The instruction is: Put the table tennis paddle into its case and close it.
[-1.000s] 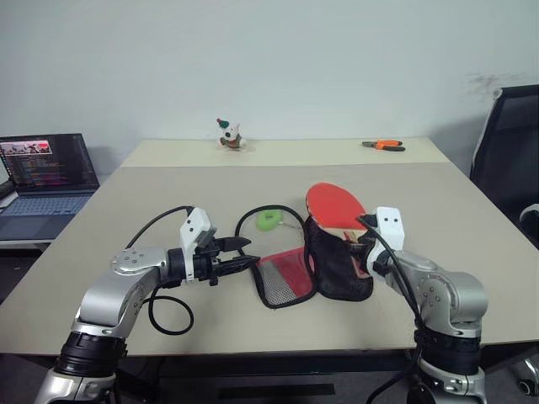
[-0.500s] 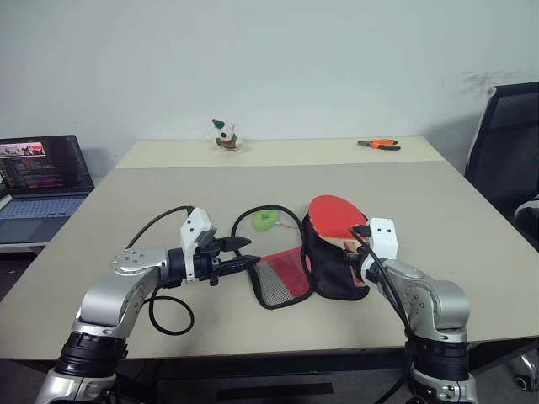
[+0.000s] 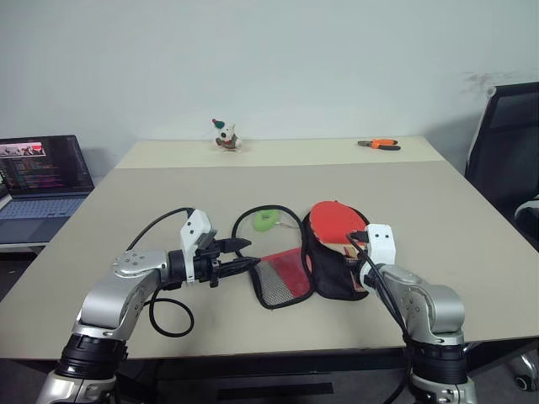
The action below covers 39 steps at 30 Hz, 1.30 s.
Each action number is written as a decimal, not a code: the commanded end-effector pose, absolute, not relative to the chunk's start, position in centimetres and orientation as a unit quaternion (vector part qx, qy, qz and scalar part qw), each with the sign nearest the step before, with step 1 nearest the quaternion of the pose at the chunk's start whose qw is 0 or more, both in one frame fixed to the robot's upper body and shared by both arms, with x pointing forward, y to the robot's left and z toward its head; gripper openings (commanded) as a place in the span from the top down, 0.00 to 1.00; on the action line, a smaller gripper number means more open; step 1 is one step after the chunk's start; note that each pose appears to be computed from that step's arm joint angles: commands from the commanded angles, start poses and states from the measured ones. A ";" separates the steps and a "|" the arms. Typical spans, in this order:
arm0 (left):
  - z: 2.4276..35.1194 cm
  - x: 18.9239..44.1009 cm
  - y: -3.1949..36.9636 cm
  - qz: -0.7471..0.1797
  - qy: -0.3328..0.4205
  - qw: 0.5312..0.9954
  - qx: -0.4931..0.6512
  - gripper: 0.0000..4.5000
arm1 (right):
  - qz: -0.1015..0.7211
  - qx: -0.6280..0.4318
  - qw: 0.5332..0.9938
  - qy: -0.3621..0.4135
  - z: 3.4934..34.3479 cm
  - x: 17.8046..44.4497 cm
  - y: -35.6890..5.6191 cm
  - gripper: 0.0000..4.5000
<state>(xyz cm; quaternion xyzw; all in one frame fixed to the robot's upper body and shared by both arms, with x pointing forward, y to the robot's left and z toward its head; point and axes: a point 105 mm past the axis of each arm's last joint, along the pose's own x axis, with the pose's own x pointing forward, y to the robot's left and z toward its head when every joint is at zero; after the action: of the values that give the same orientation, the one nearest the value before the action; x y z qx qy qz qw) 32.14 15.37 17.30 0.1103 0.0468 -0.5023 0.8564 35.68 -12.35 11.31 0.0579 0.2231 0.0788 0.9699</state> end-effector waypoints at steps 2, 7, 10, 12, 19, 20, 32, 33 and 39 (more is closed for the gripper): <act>18.1 32.0 15.3 -0.502 0.029 0.856 0.122 0.41 | 0.088 0.050 0.978 0.182 13.1 35.7 -12.1 0.38; 18.0 32.1 15.3 -0.497 0.029 0.859 0.121 0.41 | 0.123 0.048 0.976 0.172 13.8 35.5 -11.2 0.01; 17.8 32.3 15.6 -0.487 0.032 0.864 0.121 0.41 | 0.227 0.033 0.963 0.141 15.9 34.4 -9.2 0.01; 17.6 32.5 16.1 -0.476 0.037 0.870 0.121 0.41 | 0.332 -0.006 0.938 0.105 18.0 32.5 -7.9 0.01; 15.3 34.7 18.5 -0.408 0.073 0.892 0.180 0.61 | 0.481 -0.068 0.871 0.072 21.8 28.6 -9.4 0.00; 15.0 35.0 18.8 -0.400 0.076 0.893 0.193 0.69 | 0.488 -0.069 0.867 0.069 22.1 28.5 -9.6 0.00; 10.7 36.8 18.4 -0.383 0.140 0.895 0.184 0.99 | 0.489 -0.076 0.868 0.040 23.2 28.7 -10.1 0.00; 10.5 37.0 18.2 -0.384 0.143 0.895 0.178 0.99 | 0.492 -0.077 0.866 0.041 23.2 28.5 -10.2 0.00; 9.5 38.1 16.4 -0.402 0.150 0.889 0.160 0.99 | 0.531 -0.114 0.837 0.066 22.3 26.7 -11.1 0.00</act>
<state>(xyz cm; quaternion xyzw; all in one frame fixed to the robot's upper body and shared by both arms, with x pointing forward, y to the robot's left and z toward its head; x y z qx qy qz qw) 37.88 16.94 9.65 0.1523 0.1516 -0.3950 0.8932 27.66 -11.26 21.24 -0.0940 0.0919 0.5105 0.8498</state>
